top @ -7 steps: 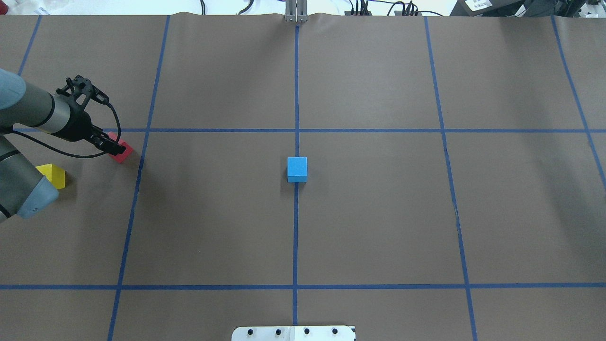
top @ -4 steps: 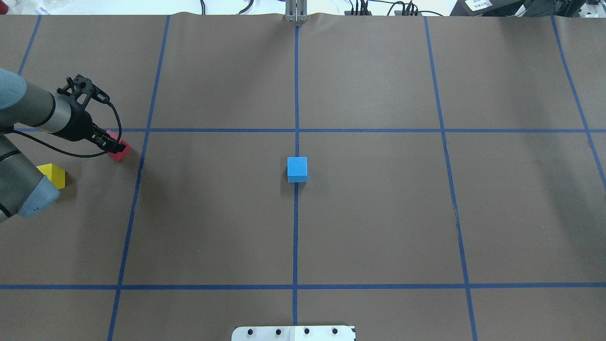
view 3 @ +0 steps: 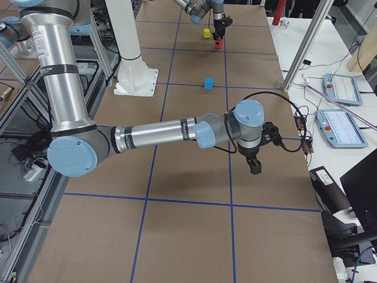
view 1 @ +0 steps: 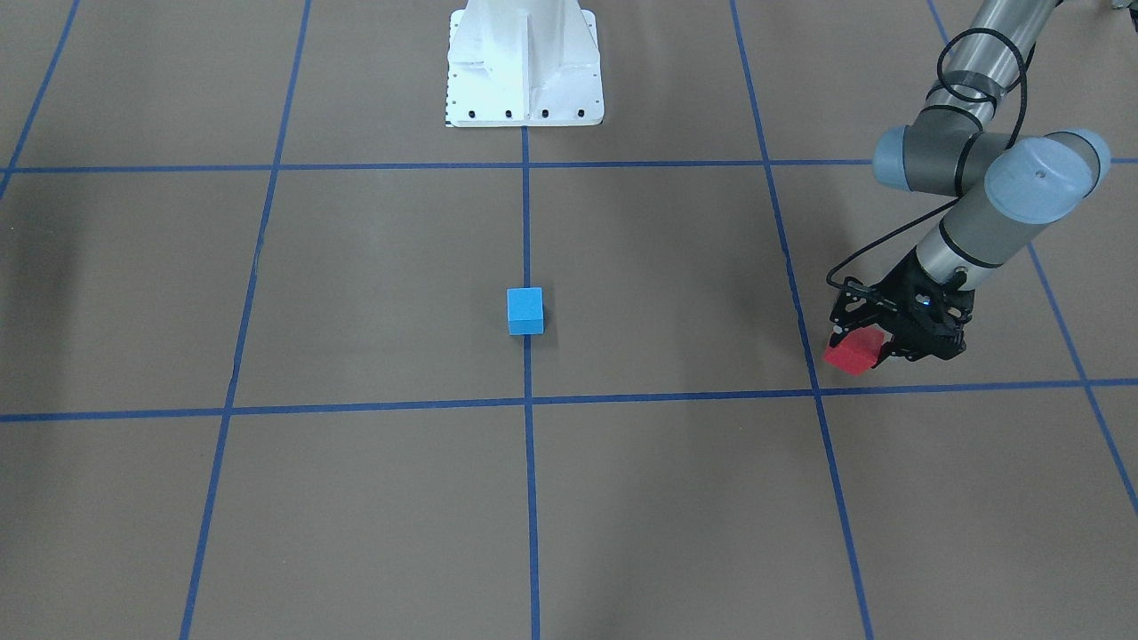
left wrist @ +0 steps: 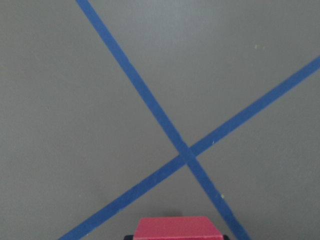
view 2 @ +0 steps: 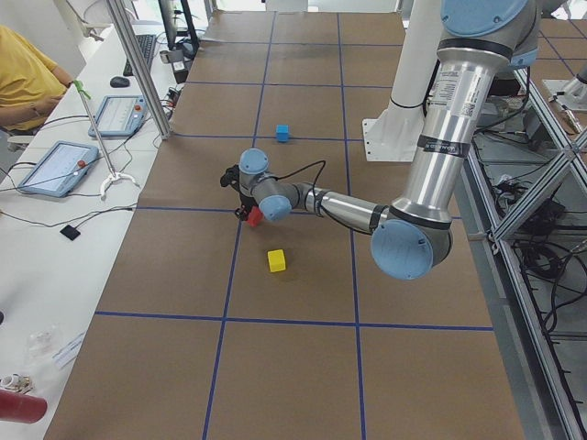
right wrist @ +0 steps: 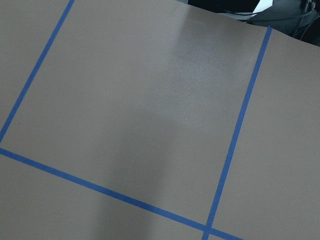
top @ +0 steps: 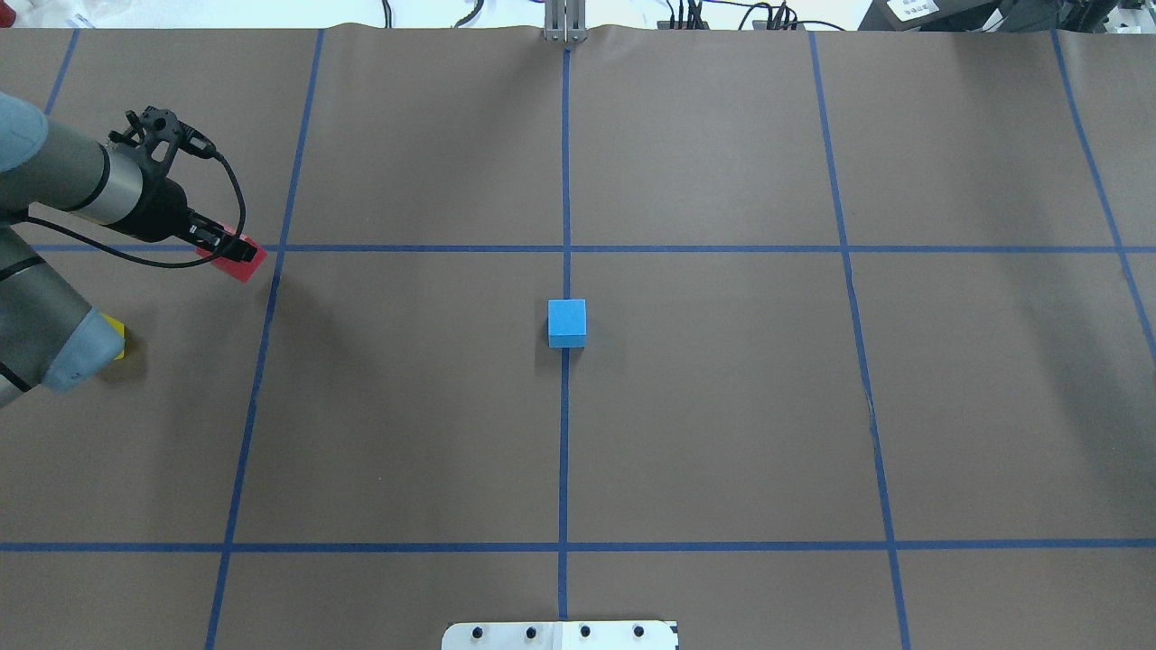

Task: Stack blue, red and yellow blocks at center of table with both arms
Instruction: 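Carry the red cube with the left gripper onto the blue cube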

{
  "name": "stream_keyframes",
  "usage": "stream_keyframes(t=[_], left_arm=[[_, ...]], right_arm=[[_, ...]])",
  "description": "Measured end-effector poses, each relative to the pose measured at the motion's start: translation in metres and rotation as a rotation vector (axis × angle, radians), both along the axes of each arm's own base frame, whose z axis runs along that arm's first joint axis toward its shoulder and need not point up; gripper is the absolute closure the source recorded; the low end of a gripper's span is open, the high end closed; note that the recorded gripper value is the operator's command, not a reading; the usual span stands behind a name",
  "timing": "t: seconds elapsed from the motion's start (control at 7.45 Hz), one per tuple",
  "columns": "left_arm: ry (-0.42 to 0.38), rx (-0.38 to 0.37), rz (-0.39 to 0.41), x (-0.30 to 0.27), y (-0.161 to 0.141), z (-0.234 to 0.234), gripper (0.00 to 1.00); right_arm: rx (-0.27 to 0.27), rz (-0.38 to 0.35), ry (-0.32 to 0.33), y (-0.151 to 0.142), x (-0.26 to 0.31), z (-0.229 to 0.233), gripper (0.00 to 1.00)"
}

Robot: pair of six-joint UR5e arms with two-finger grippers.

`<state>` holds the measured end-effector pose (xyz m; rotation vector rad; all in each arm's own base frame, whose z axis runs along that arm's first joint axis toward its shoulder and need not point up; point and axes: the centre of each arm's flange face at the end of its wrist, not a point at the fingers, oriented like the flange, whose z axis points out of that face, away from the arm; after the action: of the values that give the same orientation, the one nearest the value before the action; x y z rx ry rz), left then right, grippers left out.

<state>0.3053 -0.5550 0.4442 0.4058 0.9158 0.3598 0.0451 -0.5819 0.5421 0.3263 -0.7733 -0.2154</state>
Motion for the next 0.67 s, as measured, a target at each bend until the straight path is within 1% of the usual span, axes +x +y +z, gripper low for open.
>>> stream_keyframes(t=[0.27,0.4,0.54,0.67], left_arm=[[0.027,-0.159,-0.095,0.008,-0.012,-0.102,1.0],[0.031,-0.223,-0.127,0.018,-0.014,-0.151,1.0],[0.039,-0.276,-0.151,0.039,-0.01,-0.192,1.0],[0.039,-0.322,-0.181,0.074,0.004,-0.231,1.0]], right_arm=[[-0.044,0.003,0.002,0.005,0.001,0.016,0.01],[-0.077,0.004,0.004,0.008,0.001,0.023,0.01],[-0.111,0.007,0.006,0.01,0.002,0.029,0.0],[-0.141,0.012,0.007,0.015,0.005,0.036,0.0]])
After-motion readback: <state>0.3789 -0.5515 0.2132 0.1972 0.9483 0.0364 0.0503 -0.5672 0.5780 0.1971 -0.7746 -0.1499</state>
